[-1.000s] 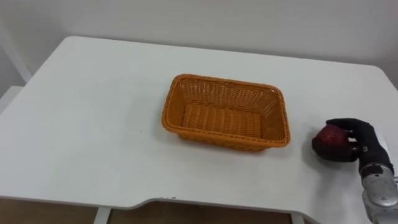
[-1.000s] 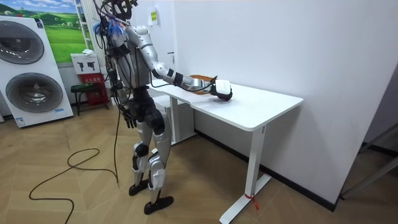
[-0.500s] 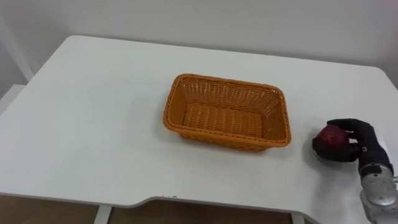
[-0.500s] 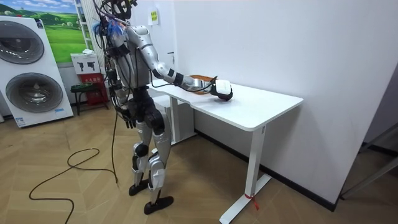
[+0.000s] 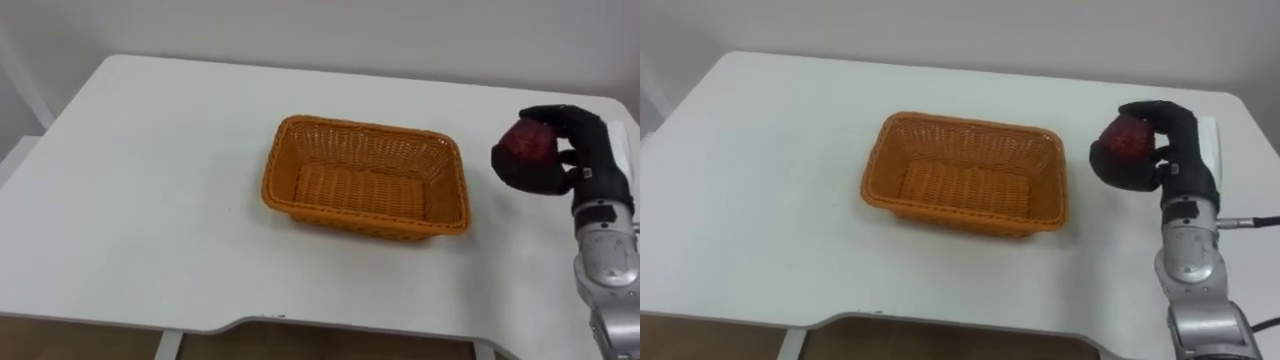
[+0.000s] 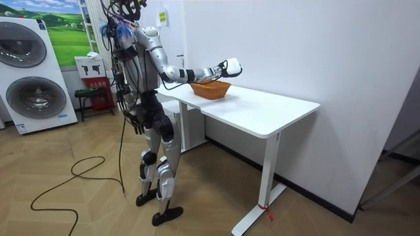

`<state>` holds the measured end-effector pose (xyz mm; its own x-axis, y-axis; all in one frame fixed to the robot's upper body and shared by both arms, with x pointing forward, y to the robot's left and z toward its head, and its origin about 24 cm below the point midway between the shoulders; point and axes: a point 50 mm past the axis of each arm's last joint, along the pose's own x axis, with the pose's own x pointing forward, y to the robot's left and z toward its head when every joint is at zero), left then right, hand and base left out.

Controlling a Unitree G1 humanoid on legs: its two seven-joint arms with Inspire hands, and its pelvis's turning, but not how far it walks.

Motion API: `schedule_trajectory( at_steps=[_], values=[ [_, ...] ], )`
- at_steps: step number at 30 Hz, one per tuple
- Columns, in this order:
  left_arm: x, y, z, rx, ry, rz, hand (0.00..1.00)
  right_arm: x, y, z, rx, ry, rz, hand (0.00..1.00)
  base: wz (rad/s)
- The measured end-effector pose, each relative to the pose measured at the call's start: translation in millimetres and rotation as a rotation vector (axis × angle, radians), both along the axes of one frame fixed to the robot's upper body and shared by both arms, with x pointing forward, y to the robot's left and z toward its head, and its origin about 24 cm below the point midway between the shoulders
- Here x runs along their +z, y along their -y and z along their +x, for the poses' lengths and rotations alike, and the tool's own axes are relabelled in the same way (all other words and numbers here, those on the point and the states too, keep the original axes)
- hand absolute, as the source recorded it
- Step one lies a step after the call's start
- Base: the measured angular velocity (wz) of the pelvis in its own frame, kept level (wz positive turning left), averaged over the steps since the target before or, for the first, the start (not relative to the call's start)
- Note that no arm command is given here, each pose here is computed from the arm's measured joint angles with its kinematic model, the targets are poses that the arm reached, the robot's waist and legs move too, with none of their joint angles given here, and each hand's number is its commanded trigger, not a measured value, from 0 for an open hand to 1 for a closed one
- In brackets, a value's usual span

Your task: Pick and place apple

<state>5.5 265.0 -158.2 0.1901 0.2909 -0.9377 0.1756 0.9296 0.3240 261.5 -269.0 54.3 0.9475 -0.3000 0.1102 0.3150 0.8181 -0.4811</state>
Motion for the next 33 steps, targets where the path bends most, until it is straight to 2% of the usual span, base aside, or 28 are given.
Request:
schedule_trajectory(
  at_steps=[12, 17, 29, 30, 31, 33],
  values=[
    [-1.1, 1.7, -2.5, 0.002, -0.018, 0.004, 0.00, 31.4, -32.7, 4.5, 0.132, 0.137, -0.034, 1.00, -0.02],
    [-1.0, 1.4, -1.0, -0.003, -0.019, 0.006, 0.00, 30.4, -37.9, 5.5, 0.167, 0.124, -0.036, 1.00, 0.00],
    [-2.3, 7.1, 8.2, -0.050, 0.003, -0.010, 0.00, 23.7, -71.6, 5.8, 0.391, 0.046, -0.050, 1.00, 0.00],
    [-2.3, 7.2, 8.2, -0.050, 0.003, -0.010, 0.00, 22.0, -74.4, 5.6, 0.411, 0.032, -0.053, 0.24, 0.00],
    [-2.2, 7.2, 11.0, -0.053, 0.010, -0.009, 0.00, 20.4, -77.5, 5.4, 0.429, 0.020, -0.061, 0.00, 0.04],
    [-2.1, 7.2, 11.8, -0.054, 0.010, -0.009, 0.00, 18.0, -83.5, 4.7, 0.466, 0.001, -0.080, 0.00, 0.02]
  ],
)
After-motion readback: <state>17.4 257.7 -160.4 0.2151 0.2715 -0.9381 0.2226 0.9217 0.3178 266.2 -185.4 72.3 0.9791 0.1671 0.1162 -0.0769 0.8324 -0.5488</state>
